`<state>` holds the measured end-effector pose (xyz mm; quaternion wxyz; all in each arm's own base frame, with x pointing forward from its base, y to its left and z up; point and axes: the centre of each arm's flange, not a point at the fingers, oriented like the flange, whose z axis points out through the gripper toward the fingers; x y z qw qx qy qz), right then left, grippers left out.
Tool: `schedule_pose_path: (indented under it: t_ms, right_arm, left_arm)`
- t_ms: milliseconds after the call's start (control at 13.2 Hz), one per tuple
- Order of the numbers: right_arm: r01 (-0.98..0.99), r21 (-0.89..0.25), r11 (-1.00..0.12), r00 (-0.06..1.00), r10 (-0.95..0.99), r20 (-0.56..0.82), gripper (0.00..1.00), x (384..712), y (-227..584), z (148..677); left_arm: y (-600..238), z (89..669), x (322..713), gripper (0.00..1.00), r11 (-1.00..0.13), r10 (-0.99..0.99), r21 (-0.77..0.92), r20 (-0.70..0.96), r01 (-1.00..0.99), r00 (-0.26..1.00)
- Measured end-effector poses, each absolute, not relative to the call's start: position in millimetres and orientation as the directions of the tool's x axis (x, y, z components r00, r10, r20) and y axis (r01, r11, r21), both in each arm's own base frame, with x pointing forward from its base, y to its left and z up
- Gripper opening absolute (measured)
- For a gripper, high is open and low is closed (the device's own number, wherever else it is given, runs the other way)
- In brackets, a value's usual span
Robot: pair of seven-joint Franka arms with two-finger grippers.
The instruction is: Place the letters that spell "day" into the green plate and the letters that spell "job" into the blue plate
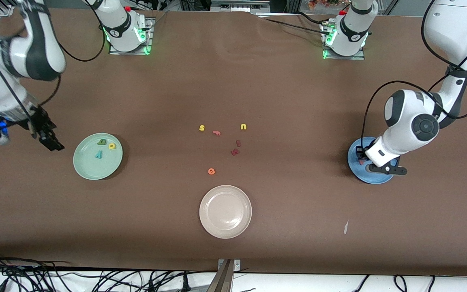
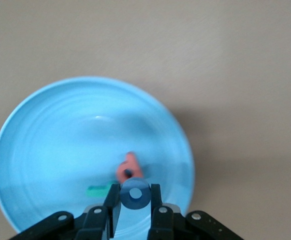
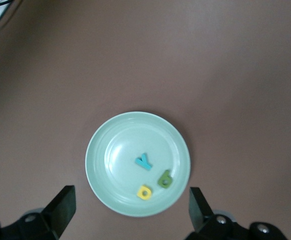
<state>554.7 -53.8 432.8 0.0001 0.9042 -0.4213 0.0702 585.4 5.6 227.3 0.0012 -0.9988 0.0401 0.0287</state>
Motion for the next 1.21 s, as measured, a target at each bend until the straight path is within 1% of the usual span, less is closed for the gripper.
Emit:
schedule_pose_path:
  t_ms: [76,152,304,455,607,683,835,1063,1215]
  right_arm:
    - [-0.700,-0.026,-0.714,0.708,-0.698,0.107,1.00,550,-55,465]
    - [-0.631,0.000,-0.776,0.773,-0.628,0.087,1.00,548,-54,497]
    - [-0.522,0.027,-0.853,0.852,-0.519,0.065,1.00,548,-39,541]
    - [-0.411,0.051,-0.910,0.911,-0.410,0.032,1.00,552,-13,557]
    - [-0.279,0.075,-0.957,0.959,-0.282,-0.036,1.00,556,-3,565]
    - [-0.236,0.077,-0.969,0.969,-0.241,-0.055,1.00,560,-5,574]
    - [-0.215,0.063,-0.975,0.975,-0.218,-0.041,1.00,570,-15,592]
    - [-0.197,0.037,-0.980,0.979,-0.198,-0.041,1.00,576,-42,593]
    - [-0.181,0.032,-0.983,0.983,-0.182,-0.040,1.00,575,-45,595]
  left_arm:
    - [16,224,581,0.28,-0.997,-0.074,0.001,-0.063,-0.074,0.995]
    - [26,225,581,0.35,-0.997,-0.076,0.001,-0.062,-0.076,0.995]
    - [38,236,585,0.56,-0.997,-0.076,-0.003,-0.062,-0.077,0.995]
    - [44,266,599,0.78,-0.997,-0.072,-0.014,-0.108,-0.074,0.992]
    - [50,301,612,0.99,-0.998,-0.061,-0.024,-0.156,-0.066,0.986]
    - [52,316,616,1.00,-0.998,-0.056,-0.028,-0.173,-0.061,0.983]
    - [56,336,622,1.00,-0.998,-0.046,-0.033,-0.189,-0.053,0.981]
    - [78,366,627,1.00,-0.999,-0.006,-0.046,-0.204,-0.016,0.979]
    - [104,403,626,1.00,-0.997,0.066,-0.043,-0.170,0.060,0.983]
